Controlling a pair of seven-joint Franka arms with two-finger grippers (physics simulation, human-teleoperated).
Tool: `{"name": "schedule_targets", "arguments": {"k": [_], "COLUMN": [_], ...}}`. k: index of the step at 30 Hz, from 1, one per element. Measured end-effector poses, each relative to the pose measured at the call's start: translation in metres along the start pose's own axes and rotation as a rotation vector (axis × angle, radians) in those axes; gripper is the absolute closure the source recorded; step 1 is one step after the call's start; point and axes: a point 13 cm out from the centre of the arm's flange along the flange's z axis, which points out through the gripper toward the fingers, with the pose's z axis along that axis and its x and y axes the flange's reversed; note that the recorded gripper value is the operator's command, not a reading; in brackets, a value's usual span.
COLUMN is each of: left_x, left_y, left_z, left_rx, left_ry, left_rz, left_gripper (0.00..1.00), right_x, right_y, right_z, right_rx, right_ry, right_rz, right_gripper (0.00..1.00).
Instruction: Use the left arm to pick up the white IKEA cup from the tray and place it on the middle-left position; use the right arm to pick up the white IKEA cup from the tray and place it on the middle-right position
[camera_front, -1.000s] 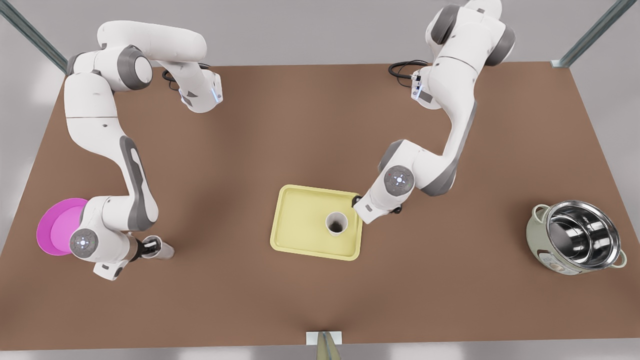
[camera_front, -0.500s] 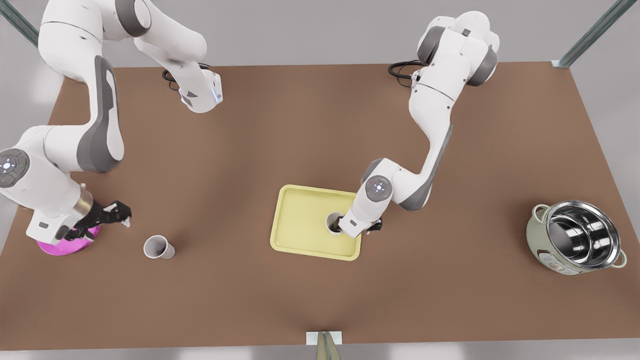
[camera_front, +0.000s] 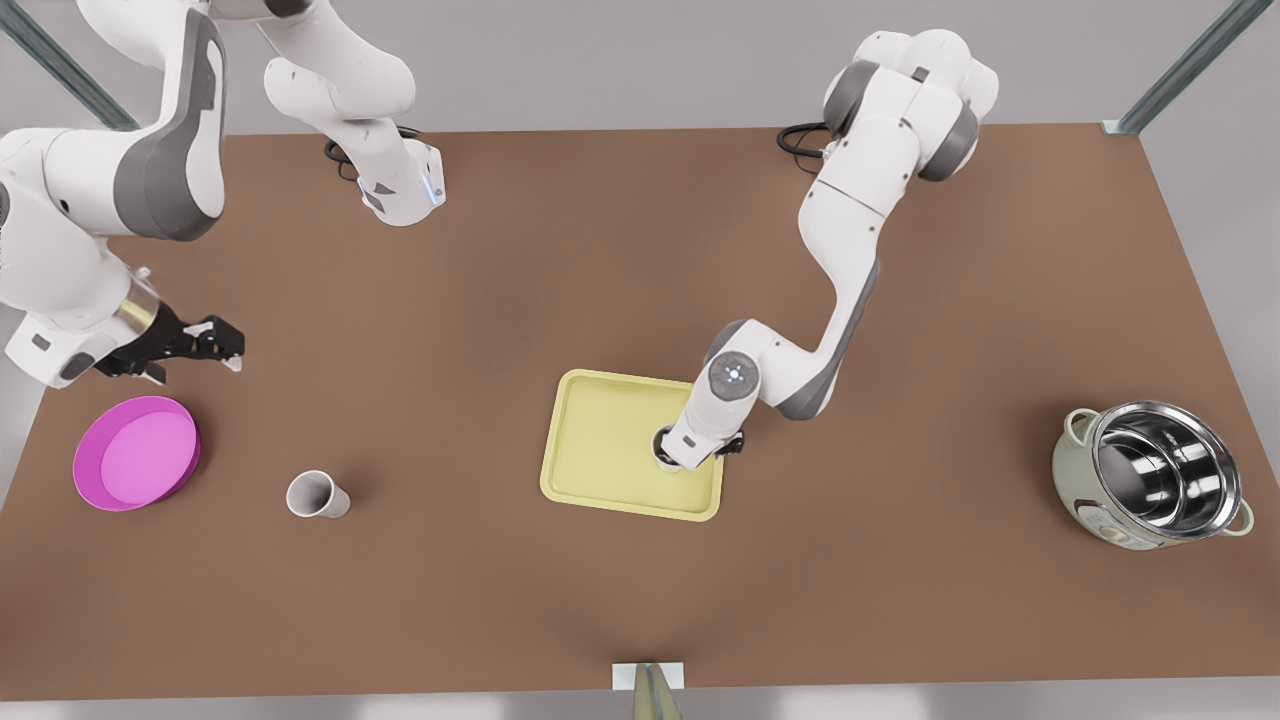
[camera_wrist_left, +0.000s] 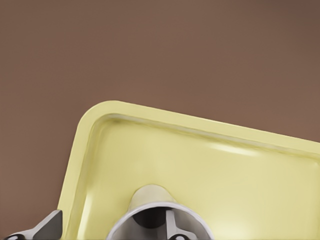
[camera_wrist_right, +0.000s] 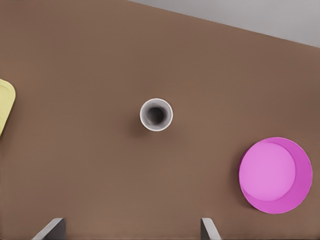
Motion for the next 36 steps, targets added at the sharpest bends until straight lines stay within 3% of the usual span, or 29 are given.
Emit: {"name": "schedule_targets", "arguments": {"k": [6, 9, 14, 17, 21, 26, 30, 36], "left_x": [0.000, 0.000, 0.001, -0.001, -0.016, -0.099, -0.122, -0.131], "left_y": [-0.005, -0.008, -0.009, -0.008, 0.004, 0.149, 0.261, 0.320], "left_z": [-0.001, -0.003, -0.005, -0.008, -0.029, -0.105, -0.098, -0.067], "left_rx": [0.006, 0.008, 0.007, 0.004, 0.000, -0.029, -0.068, -0.095], "left_ry": [-0.006, -0.008, -0.007, -0.009, -0.020, -0.043, -0.008, -0.043], "left_rz": [-0.018, -0.028, -0.047, -0.060, -0.097, -0.261, -0.318, -0.226], "left_gripper": [0.51, 0.65, 0.69, 0.86, 0.86, 0.85, 0.85, 0.84], "right_x": [-0.011, -0.013, -0.013, -0.013, -0.014, -0.015, -0.015, -0.016], "right_y": [0.004, 0.006, 0.006, 0.006, 0.005, 0.004, 0.004, 0.004], "right_z": [0.017, 0.015, 0.018, 0.025, 0.024, 0.024, 0.023, 0.023], "right_rx": [-0.005, -0.005, -0.007, -0.009, -0.008, -0.007, -0.007, -0.006], "right_ry": [0.026, 0.024, 0.033, 0.047, 0.045, 0.043, 0.041, 0.040], "right_rz": [0.027, 0.040, 0.064, 0.073, 0.085, 0.097, 0.104, 0.110], "right_gripper": [0.00, 0.00, 0.00, 0.00, 0.00, 0.00, 0.00, 0.00]}}
